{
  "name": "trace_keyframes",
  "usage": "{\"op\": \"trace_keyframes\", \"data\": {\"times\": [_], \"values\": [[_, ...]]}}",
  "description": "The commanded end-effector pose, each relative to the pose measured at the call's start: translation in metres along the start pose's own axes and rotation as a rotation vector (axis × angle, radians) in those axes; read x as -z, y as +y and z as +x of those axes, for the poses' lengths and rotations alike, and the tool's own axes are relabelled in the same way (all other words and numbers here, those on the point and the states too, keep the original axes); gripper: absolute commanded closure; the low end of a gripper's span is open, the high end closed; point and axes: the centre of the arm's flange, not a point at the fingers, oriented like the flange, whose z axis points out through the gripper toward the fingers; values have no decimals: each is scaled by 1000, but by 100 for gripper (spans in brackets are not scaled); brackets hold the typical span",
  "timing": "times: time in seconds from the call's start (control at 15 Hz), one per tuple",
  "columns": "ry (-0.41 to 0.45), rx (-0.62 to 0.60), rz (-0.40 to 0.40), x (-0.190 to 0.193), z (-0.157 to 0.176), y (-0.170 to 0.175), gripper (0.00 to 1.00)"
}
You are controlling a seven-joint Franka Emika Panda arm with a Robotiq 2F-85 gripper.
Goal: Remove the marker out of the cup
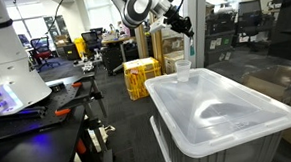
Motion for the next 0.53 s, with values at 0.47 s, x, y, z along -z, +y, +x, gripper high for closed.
{"op": "trace_keyframes", "data": {"times": [0.47], "values": [[-2, -245, -139, 21, -36, 70, 95]]}}
